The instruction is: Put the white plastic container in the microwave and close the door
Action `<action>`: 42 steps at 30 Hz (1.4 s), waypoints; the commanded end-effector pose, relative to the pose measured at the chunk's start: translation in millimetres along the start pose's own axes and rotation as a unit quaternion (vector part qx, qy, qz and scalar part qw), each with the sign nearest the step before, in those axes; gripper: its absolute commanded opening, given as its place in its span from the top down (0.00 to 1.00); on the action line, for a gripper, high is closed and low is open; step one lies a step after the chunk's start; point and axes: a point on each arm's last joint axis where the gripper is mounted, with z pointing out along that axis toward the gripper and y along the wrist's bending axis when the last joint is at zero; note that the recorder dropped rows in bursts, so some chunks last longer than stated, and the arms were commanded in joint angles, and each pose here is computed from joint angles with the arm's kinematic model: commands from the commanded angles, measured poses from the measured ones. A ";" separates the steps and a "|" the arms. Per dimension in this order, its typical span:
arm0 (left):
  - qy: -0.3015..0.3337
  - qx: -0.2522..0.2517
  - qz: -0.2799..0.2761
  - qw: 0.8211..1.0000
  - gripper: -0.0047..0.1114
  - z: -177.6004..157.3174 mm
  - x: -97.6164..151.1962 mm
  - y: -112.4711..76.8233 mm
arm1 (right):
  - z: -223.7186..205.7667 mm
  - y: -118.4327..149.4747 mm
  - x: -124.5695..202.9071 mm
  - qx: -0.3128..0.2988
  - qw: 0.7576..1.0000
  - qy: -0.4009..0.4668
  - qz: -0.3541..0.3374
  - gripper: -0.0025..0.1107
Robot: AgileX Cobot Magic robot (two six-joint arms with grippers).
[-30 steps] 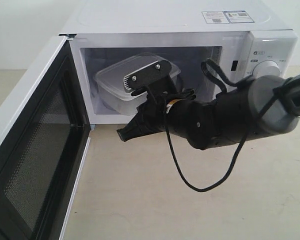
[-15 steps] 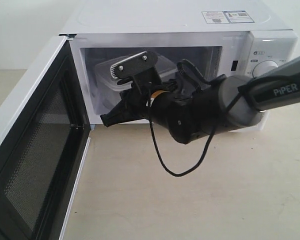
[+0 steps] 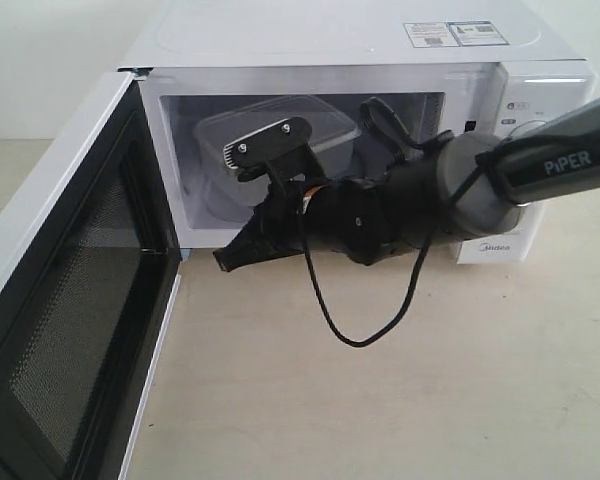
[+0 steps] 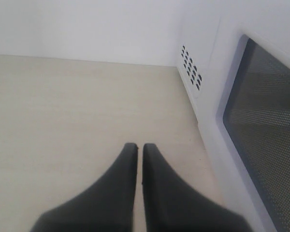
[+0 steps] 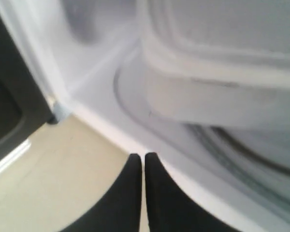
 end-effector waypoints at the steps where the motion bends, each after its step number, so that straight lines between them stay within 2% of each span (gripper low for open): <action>1: -0.002 -0.001 -0.003 1.000 0.92 0.1 0.6 0.1 | -27.9 -0.8 -3.5 -0.008 1.000 0.012 -0.015 0.98; 4: -0.002 -0.001 -0.003 1.000 0.92 0.1 0.6 0.1 | -68.3 -0.9 -0.6 -0.006 1.000 -0.003 -0.016 0.98; 12: -0.002 -0.001 -0.003 1.000 0.92 0.1 0.6 0.1 | -160.6 20.0 41.3 -0.018 0.995 -0.084 -0.040 0.98; 16: -0.002 -0.001 -0.003 1.000 0.92 0.1 0.6 0.1 | -194.4 26.8 58.8 -0.045 0.995 -0.080 -0.050 0.98; 21: -0.002 -0.001 -0.003 1.000 0.92 0.1 0.6 0.1 | -215.9 27.5 66.2 -0.074 0.996 -0.031 -0.050 0.98; 29: -0.011 -0.003 0.004 1.000 0.92 0.1 -1.0 0.6 | -224.5 26.9 63.9 -0.078 0.995 -0.036 -0.047 0.98; 31: -0.040 -0.005 0.004 0.999 0.92 -0.2 -6.2 0.8 | -224.5 26.9 63.9 -0.079 0.996 -0.035 -0.034 0.98; 35: -0.147 -0.009 0.004 0.989 0.92 -3.8 -25.3 1.5 | -224.5 26.9 63.9 -0.079 0.996 -0.034 -0.020 0.98; 42: -0.290 -0.015 0.003 0.957 0.92 -15.2 -49.5 2.4 | -224.5 26.9 63.9 -0.080 0.996 -0.033 -0.010 0.98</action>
